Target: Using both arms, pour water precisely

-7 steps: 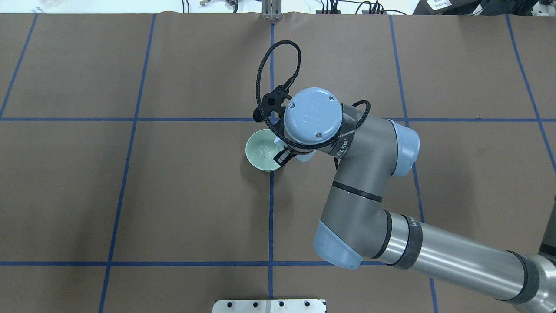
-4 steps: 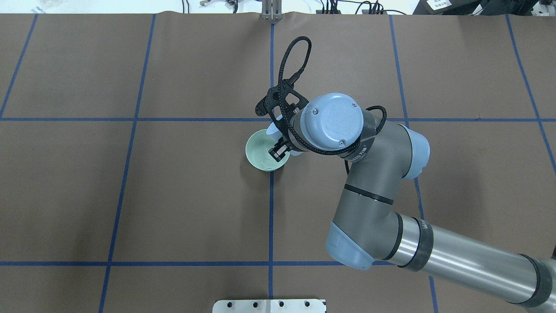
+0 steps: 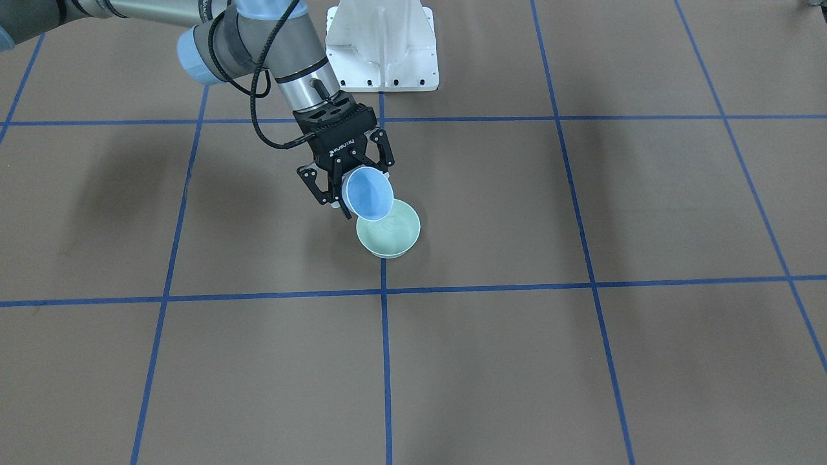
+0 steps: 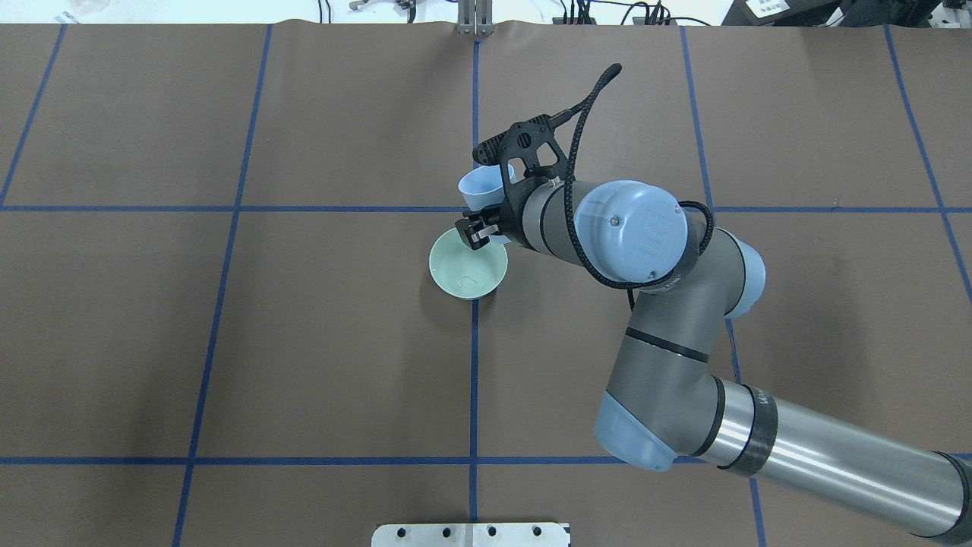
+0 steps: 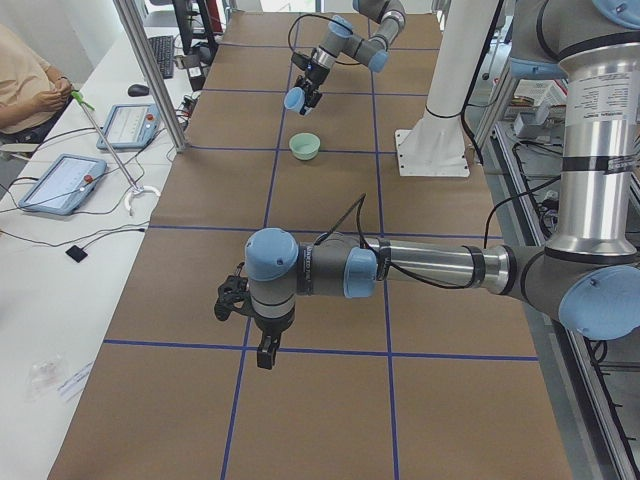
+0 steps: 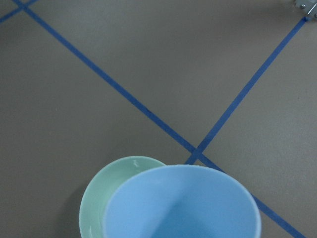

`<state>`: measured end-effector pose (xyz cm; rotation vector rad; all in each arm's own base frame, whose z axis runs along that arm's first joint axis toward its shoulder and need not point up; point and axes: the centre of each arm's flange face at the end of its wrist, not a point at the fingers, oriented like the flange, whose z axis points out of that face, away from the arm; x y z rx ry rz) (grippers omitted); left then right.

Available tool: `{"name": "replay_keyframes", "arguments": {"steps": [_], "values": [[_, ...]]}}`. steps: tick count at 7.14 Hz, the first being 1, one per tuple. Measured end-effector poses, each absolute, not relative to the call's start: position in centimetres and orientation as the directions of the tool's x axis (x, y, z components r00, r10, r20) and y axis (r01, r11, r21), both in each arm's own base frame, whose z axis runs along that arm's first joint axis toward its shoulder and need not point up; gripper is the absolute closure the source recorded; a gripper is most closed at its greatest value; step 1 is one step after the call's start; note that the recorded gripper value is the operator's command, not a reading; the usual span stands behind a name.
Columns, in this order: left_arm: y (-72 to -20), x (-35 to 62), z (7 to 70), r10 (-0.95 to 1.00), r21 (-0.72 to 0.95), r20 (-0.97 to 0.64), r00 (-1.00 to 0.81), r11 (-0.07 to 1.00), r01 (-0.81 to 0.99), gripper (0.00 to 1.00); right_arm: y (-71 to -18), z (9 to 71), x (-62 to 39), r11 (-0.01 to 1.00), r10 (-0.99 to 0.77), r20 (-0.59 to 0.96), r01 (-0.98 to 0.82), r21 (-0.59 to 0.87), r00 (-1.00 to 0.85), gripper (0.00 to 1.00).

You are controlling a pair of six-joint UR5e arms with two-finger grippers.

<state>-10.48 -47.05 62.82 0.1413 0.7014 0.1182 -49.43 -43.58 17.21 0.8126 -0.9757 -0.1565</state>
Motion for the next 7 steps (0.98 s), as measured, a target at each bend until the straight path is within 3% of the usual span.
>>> {"name": "replay_keyframes", "arguments": {"steps": [3, 7], "values": [[-47.0, -10.5, 63.2, 0.15, 0.162, -0.635, 0.757, 0.985, -0.06, 0.0, -46.0, 18.9, -46.0, 0.657, -0.309, 0.751, -0.441, 0.612, 0.583, 1.0], [-47.0, -10.5, 62.9, 0.155, 0.168, -0.634, 0.757, 0.984, -0.06, 0.0, -47.3, 27.1, -39.6, 0.572, -0.05, 0.787, -0.628, 0.527, 0.615, 1.0]]}}
